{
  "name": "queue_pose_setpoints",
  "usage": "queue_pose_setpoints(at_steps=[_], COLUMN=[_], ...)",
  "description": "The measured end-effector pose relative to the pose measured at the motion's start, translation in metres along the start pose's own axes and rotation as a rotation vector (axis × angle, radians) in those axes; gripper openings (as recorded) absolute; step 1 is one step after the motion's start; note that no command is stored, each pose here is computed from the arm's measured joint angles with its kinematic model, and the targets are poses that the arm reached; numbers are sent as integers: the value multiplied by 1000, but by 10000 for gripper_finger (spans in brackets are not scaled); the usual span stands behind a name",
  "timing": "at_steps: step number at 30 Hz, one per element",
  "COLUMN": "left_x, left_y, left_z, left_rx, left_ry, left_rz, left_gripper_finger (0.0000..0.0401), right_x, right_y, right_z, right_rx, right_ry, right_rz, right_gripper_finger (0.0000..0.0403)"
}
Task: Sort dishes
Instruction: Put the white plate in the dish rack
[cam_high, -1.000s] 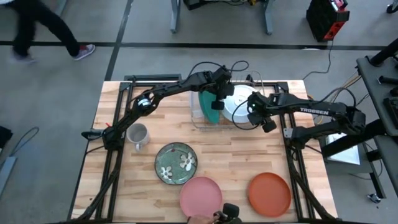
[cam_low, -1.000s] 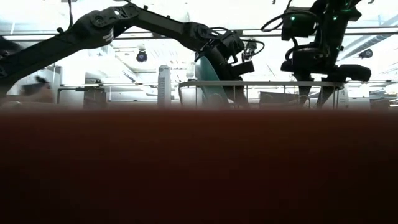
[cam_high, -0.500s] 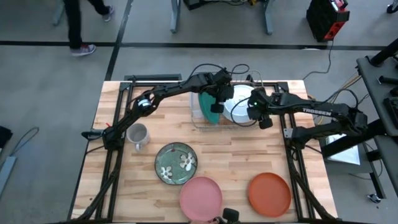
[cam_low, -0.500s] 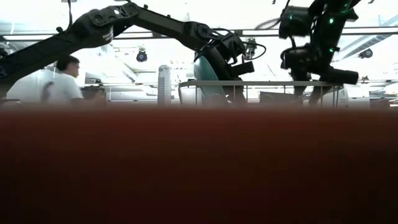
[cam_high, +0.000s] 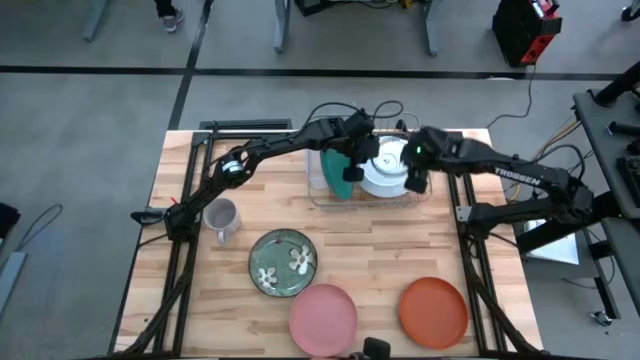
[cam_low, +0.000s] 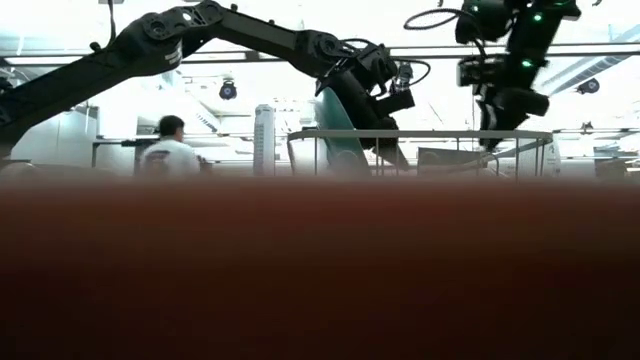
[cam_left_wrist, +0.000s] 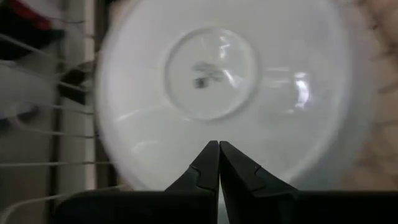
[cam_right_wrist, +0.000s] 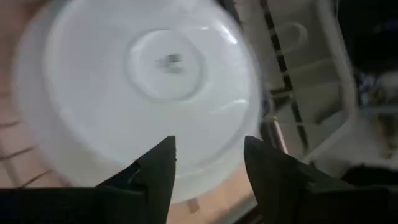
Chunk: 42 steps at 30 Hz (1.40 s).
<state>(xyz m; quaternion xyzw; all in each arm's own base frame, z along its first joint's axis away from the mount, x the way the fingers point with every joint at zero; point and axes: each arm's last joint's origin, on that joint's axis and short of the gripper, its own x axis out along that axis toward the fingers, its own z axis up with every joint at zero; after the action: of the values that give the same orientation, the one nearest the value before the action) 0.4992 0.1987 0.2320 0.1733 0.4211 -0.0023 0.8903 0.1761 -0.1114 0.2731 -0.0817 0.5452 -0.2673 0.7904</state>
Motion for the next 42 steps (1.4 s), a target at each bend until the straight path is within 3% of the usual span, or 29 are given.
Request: queue_pose_setpoints(at_steps=[3, 6, 9, 12, 19, 24, 29, 34, 38, 42], left_x=[-6, -7, -2, 4, 6, 7, 14, 18, 16, 15], left_y=[-5, -12, -20, -30, -44, -48, -53, -58, -57, -58], left_z=[0, -1, -2, -4, 0, -1, -8, -7, -2, 0], left_rx=[12, 39, 69, 117, 170, 160, 166, 220, 238, 273], left_ry=[-18, -48, -18, 22, 48, 73, 147, 193, 189, 192], left_rz=[-111, -223, -247, -279, -303, -306, -294, -250, -221, -213], left_gripper_finger=[0, 0, 0, 0, 0, 0, 0, 0, 4, 37], right_x=[3, 12, 30, 54, 92, 102, 118, 133, 141, 141], right_y=[-29, -55, -73, -84, -97, -107, -102, -96, -95, -96], right_z=[9, 14, 16, 20, 31, 38, 34, 31, 31, 30], right_rx=[139, 248, 317, 362, 358, 342, 283, 300, 318, 342], right_ry=[-45, -119, -129, -49, 208, 276, 340, 344, 363, 360], right_rz=[19, 113, 177, 193, 72, -18, 72, 208, 203, 205], right_gripper_finger=[157, 137, 113, 85, 13, 3, 1, 1, 1, 1])
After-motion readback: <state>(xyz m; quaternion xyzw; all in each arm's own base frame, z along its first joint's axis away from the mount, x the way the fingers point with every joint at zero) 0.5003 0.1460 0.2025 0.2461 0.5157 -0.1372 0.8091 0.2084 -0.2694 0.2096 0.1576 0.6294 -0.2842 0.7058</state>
